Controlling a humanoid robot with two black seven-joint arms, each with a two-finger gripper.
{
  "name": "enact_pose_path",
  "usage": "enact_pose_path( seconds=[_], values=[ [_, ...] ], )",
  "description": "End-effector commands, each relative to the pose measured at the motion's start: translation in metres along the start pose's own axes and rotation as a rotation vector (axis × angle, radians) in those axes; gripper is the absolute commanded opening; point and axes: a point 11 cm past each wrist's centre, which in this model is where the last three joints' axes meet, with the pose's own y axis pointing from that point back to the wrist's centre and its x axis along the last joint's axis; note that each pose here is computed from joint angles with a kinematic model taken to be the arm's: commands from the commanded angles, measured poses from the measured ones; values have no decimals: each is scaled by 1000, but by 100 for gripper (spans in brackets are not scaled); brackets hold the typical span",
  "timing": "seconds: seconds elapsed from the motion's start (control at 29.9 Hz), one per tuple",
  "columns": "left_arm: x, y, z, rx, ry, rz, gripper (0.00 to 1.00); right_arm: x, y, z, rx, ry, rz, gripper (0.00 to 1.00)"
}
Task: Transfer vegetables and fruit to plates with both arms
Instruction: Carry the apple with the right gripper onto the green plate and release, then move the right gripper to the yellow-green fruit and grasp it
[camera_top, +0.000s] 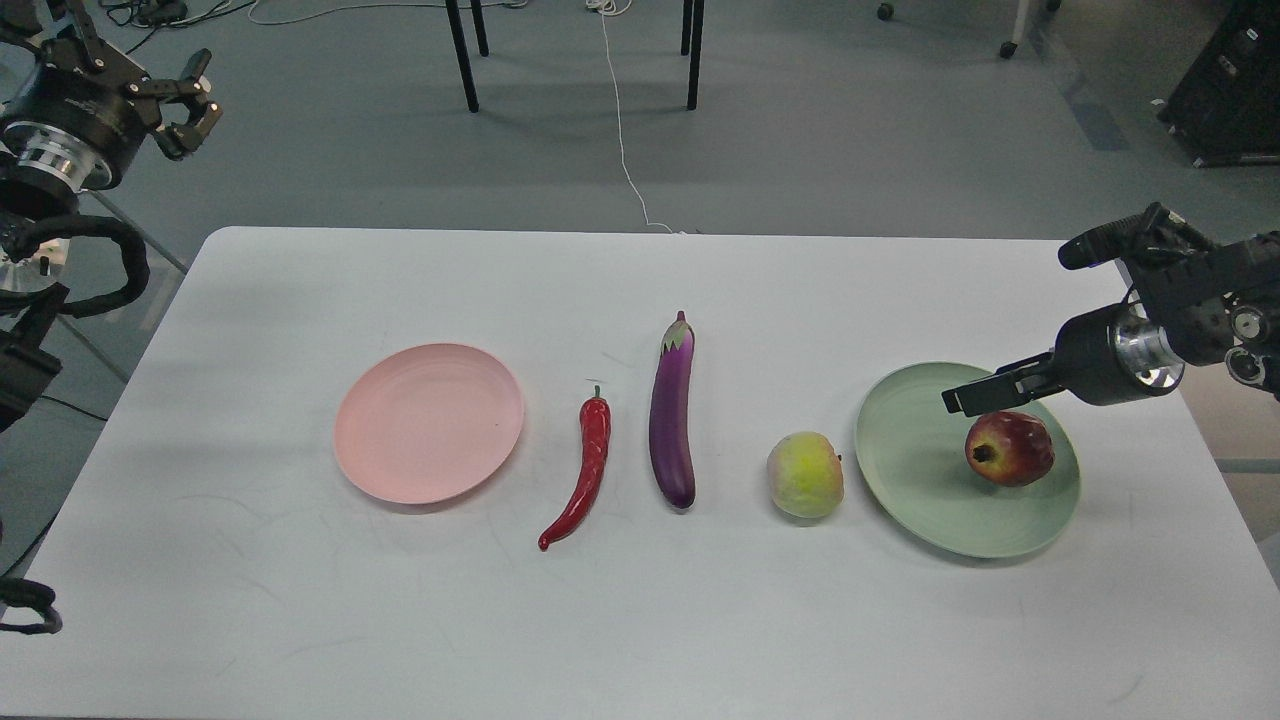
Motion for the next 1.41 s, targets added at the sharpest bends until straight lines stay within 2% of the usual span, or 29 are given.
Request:
enact_pose_path(
  seconds=[0.0, 0.37, 0.74, 0.8, 1.04, 1.17, 1.27, 1.37],
  values=[
    [0, 0, 0, 1, 0, -1, 99, 12, -18, -29, 58, 34, -7, 96],
    [8, 4, 10, -6, -18, 15, 99, 19, -65, -93, 172, 115, -73, 95],
    [9, 5, 9, -7, -17, 17, 99, 3, -91, -110, 208, 125, -123, 92],
    [8, 5, 8, -8, -16, 16, 99, 1, -91, -109, 208, 121, -123, 88],
    [8, 5, 9, -8, -18, 16, 99, 1, -90, -110, 212, 123, -125, 48],
    [9, 5, 11, -9, -21, 17, 99, 12, -82, -107, 205, 118, -95, 45],
    [10, 6, 13, -11, -24, 20, 99, 29, -60, -87, 162, 102, -41, 45],
    [11, 6, 15, -10, -37, 19, 99, 29, -48, -68, 121, 83, -24, 45]
  ],
)
